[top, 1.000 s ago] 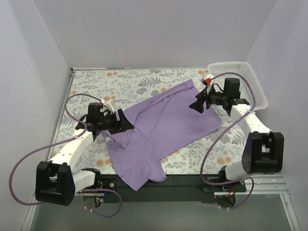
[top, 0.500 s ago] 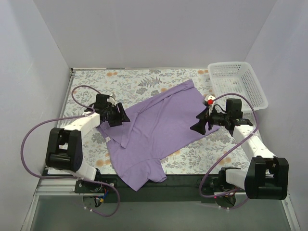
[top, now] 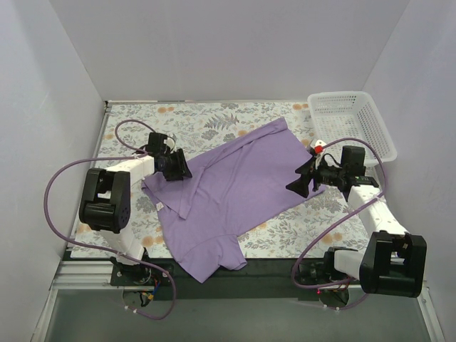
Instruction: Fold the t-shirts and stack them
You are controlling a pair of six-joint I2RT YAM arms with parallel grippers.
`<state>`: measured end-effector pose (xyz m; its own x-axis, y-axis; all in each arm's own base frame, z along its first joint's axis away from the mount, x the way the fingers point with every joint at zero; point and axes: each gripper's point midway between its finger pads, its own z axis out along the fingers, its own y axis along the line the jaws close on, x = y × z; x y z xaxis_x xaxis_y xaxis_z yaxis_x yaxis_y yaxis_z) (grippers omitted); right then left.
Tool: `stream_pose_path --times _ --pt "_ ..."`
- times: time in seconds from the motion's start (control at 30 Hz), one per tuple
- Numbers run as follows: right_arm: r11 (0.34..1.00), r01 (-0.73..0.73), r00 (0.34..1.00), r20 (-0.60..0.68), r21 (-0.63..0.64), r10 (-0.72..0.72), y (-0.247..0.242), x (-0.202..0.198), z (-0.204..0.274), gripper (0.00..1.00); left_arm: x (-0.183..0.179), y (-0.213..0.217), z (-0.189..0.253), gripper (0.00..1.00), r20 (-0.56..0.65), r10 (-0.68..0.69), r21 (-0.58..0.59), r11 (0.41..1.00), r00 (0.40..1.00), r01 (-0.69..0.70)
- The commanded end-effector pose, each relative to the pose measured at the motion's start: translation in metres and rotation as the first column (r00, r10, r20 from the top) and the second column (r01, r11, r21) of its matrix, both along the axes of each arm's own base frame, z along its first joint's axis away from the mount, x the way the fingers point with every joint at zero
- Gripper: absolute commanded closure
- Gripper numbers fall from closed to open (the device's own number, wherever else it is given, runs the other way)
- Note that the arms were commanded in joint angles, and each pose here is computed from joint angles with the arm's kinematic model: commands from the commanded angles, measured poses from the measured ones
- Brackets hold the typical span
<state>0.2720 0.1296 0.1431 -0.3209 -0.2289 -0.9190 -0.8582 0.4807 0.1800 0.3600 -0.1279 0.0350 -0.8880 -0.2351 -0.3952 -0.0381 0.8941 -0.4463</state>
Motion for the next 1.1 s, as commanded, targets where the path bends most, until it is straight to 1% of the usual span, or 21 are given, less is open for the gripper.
stream_pose_path --times 0.0,0.03,0.07,0.17,0.2,0.23,0.37,0.5,0.53,0.6,0.7,0.8,0.83,0.87,0.9,0.93,0.97,1.0,1.03,1.07 --pt "1.0 -0.014 1.0 0.026 0.023 0.013 -0.001 -0.001 0.006 0.13 0.009 -0.006 0.015 0.6 0.042 -0.052 -0.018 0.998 0.998 0.053" --pt "1.0 -0.008 1.0 0.023 0.025 0.008 -0.002 -0.001 0.006 0.13 0.01 -0.007 0.016 0.65 0.045 -0.057 -0.023 0.998 0.997 0.058" --pt "1.0 -0.01 1.0 0.024 0.028 0.009 -0.002 -0.001 0.006 0.13 0.008 -0.01 0.017 0.76 0.045 -0.07 -0.038 0.997 0.997 0.071" --pt "0.999 -0.007 1.0 0.018 0.031 0.006 -0.003 0.0 0.005 0.13 0.008 -0.013 0.027 0.88 0.07 -0.086 -0.054 0.995 0.994 0.09" --pt "0.999 -0.005 1.0 0.016 0.031 0.005 -0.004 0.0 0.005 0.13 0.007 -0.014 0.033 0.97 0.083 -0.089 -0.058 0.994 0.993 0.094" --pt "0.999 -0.005 1.0 0.012 0.032 0.004 -0.004 0.0 0.004 0.13 0.006 -0.014 0.034 1.0 0.085 -0.09 -0.057 0.994 0.992 0.095" --pt "1.0 0.0 1.0 0.004 0.032 0.0 -0.005 0.0 0.002 0.13 -0.001 -0.018 0.043 1.0 0.102 -0.118 -0.082 0.988 0.988 0.127" --pt "0.999 0.006 1.0 0.006 0.033 -0.006 -0.007 0.001 0.003 0.13 -0.011 -0.029 0.056 1.0 0.122 -0.158 -0.148 0.973 0.98 0.175" --pt "0.999 0.011 1.0 0.007 0.032 -0.011 -0.008 0.002 0.003 0.13 -0.015 -0.035 0.06 1.0 0.125 -0.177 -0.185 0.962 0.976 0.198" --pt "0.999 0.014 1.0 0.008 0.035 -0.014 -0.009 0.002 0.004 0.13 -0.019 -0.041 0.066 1.0 0.136 -0.192 -0.21 0.953 0.972 0.218" --pt "0.999 0.021 1.0 0.01 0.039 -0.022 -0.011 0.003 0.005 0.13 -0.03 -0.058 0.073 1.0 0.137 -0.239 -0.273 0.924 0.961 0.268" --pt "0.999 0.03 1.0 0.006 0.044 -0.031 -0.014 0.003 0.006 0.13 -0.054 -0.088 0.074 1.0 0.116 -0.359 -0.372 0.849 0.926 0.375" --pt "0.999 0.031 0.999 0.006 0.045 -0.031 -0.014 0.003 0.006 0.13 -0.069 -0.102 0.076 0.98 0.119 -0.431 -0.42 0.794 0.894 0.439" --pt "0.998 0.032 0.999 0.004 0.045 -0.033 -0.014 0.003 0.005 0.13 -0.088 -0.112 0.08 0.86 0.104 -0.503 -0.502 0.718 0.858 0.482" --pt "0.998 0.037 0.999 0.001 0.046 -0.037 -0.016 0.004 0.005 0.13 -0.091 -0.116 0.08 0.74 0.097 -0.52 -0.5 0.712 0.849 0.494" --pt "0.998 0.036 0.999 0.003 0.047 -0.036 -0.015 0.004 0.005 0.13 -0.091 -0.115 0.076 0.61 0.08 -0.521 -0.468 0.733 0.85 0.494" --pt "0.998 0.036 0.999 0.002 0.048 -0.037 -0.016 0.003 0.005 0.13 -0.084 -0.105 0.07 0.47 0.068 -0.485 -0.383 0.794 0.872 0.472" --pt "0.998 0.039 0.999 0.0 0.047 -0.039 -0.016 0.004 0.004 0.13 -0.079 -0.1 0.071 0.45 0.086 -0.462 -0.334 0.822 0.883 0.462" --pt "0.998 0.041 0.999 -0.002 0.044 -0.041 -0.017 0.004 0.003 0.13 -0.073 -0.095 0.076 0.44 0.109 -0.435 -0.289 0.846 0.894 0.448" --pt "0.998 0.041 0.999 -0.006 0.045 -0.041 -0.017 0.004 0.002 0.13 -0.06 -0.088 0.093 0.43 0.191 -0.385 -0.213 0.882 0.903 0.421"
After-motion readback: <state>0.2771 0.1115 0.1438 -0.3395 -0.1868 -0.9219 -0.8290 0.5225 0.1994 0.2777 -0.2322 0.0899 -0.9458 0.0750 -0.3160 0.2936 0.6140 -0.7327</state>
